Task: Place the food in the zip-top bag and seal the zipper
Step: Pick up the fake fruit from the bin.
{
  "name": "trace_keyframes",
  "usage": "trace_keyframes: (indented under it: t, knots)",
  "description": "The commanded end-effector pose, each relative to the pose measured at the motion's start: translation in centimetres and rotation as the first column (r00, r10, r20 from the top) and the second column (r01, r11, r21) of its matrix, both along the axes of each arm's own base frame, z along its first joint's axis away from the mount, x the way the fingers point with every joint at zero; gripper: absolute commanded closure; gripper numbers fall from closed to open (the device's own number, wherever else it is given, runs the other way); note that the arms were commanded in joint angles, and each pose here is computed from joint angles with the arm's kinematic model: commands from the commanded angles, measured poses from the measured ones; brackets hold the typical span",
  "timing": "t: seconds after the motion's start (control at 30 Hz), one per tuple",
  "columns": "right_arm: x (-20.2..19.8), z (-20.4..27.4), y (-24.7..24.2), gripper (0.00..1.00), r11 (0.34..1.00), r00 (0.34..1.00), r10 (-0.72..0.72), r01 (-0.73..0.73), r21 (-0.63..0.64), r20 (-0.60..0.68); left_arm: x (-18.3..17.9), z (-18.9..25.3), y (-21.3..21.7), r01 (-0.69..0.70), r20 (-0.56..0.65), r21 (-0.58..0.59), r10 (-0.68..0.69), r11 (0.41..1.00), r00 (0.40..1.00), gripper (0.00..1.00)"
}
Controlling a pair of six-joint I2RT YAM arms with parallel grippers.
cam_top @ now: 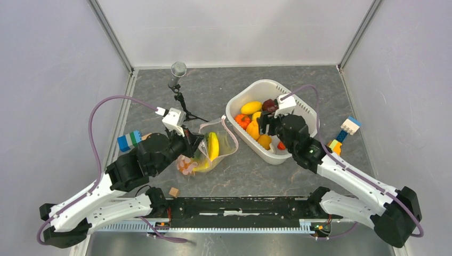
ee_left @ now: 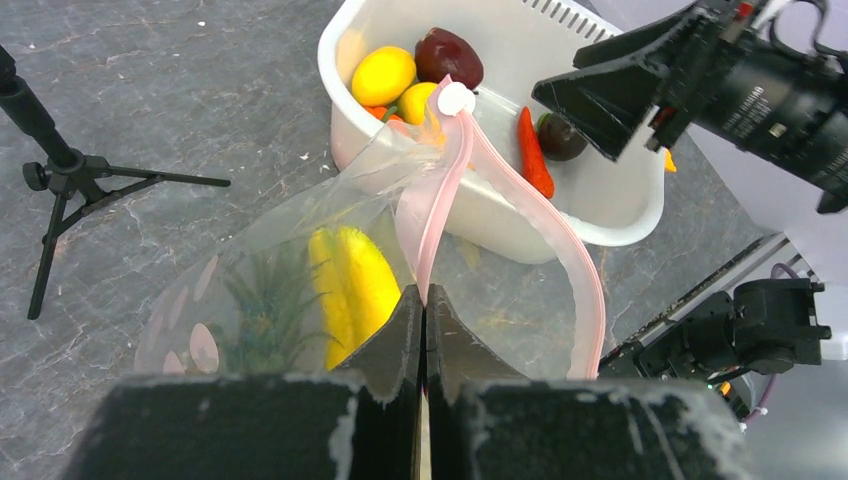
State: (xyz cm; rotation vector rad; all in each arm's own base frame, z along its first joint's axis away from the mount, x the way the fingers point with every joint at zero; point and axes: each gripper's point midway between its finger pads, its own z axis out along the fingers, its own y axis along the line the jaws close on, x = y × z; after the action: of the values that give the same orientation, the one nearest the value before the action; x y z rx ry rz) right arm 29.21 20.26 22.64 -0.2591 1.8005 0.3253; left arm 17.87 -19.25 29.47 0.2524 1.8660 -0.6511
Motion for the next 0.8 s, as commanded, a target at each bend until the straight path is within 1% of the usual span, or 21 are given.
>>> trace_keyframes:
  t: [0.0,0.07,0.13,0.23,0.37,0.43,0.53,0.67,0.77]
  knots:
    - [0.5,-3.5,-2.3,0.23,0.999,0.993,-0.029,0.033,0.033,-0.111,0.2,1.2,-0.4,0.017,0.033,-0.018,-0.017,1.000,0.999,0.98]
    - [1.2,-3.9,-2.6,0.19,0.998,0.993,-0.033,0.039,0.043,-0.116,0.2,1.2,-0.5,0.020,0.034,-0.014,-0.019,1.000,0.999,0.98]
    - [1.9,-4.4,-3.0,0.12,0.998,0.990,-0.046,0.052,0.042,-0.135,0.2,1.2,-0.5,0.019,0.035,-0.011,-0.019,1.000,0.999,0.98]
    - [3.1,-5.0,-3.1,0.08,0.999,0.987,-0.042,0.046,0.024,-0.156,0.3,1.2,-0.5,0.018,0.035,-0.012,-0.018,1.000,0.999,0.98]
    - [6.2,-6.0,-5.2,0.08,0.984,0.974,-0.172,0.163,-0.069,-0.148,0.3,1.2,-0.6,0.018,0.037,-0.012,-0.018,1.000,0.999,0.98]
    - [7.7,-6.6,-5.8,0.09,0.976,0.962,-0.207,0.190,-0.105,-0.177,0.3,1.2,-0.6,0.019,0.037,-0.008,-0.019,1.000,0.999,0.98]
    - [9.7,-7.1,-6.4,0.09,0.962,0.951,-0.247,0.218,-0.163,-0.185,0.4,1.0,-0.5,0.015,0.032,-0.004,-0.014,1.000,0.999,0.98]
    - [11.9,-8.1,-6.4,0.12,0.964,0.948,-0.247,0.219,-0.150,-0.203,0.5,0.8,-0.6,0.012,0.029,0.005,-0.012,1.000,1.000,0.98]
    - [13.1,-9.6,-6.4,0.14,0.966,0.938,-0.246,0.216,-0.143,-0.245,0.5,0.7,-0.6,0.011,0.027,0.009,-0.011,1.000,1.000,0.98]
